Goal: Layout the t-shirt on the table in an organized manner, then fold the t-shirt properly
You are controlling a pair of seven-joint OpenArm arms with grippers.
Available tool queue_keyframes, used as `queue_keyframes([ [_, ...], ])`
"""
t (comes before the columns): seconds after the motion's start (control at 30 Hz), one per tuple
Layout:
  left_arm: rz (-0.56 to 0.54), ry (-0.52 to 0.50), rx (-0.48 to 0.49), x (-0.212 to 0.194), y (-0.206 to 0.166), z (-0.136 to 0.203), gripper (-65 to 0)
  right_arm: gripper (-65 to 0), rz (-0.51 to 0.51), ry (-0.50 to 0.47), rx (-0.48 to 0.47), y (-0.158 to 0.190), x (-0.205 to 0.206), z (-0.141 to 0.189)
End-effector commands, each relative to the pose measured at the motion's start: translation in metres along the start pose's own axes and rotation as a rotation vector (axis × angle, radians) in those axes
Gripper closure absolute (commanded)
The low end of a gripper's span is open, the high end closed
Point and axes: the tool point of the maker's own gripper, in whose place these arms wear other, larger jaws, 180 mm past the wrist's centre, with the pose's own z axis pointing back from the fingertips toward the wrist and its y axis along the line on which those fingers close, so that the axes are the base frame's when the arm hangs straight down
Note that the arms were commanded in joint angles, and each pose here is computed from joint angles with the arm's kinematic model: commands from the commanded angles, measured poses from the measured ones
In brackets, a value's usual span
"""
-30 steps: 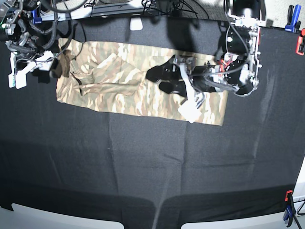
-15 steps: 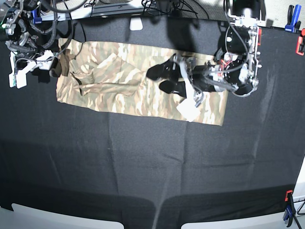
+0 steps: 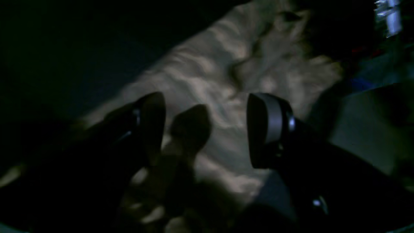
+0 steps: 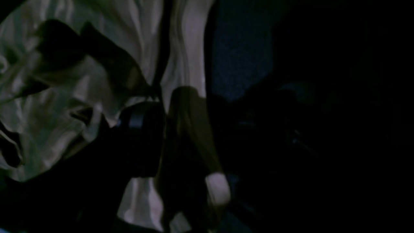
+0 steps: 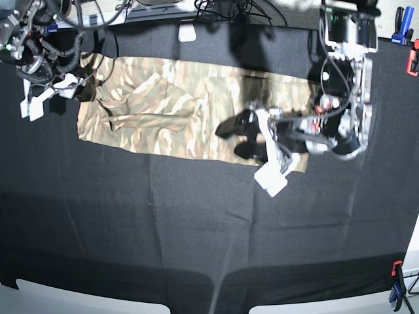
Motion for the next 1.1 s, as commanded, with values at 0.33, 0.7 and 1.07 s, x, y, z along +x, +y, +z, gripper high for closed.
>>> queue_keyframes([
  [0.33, -0.112, -0.047, 0.198, 0.023, 0.036, 0.009, -37.1, -43.0, -0.017, -0.038, 0.168, 0.013, 0.017, -0.028],
  [0.7, -0.112, -0.049, 0.198, 0.023, 0.036, 0.009, -37.1, -43.0, -0.081, -0.007, 0.210, 0.014, 0.003, -0.040],
  [1.07, -0.111, -0.049, 0.197, 0.023, 0.036, 0.009, -37.1, -43.0, -0.042, 0.021, 0.297, 0.044, 0.001, -0.050],
])
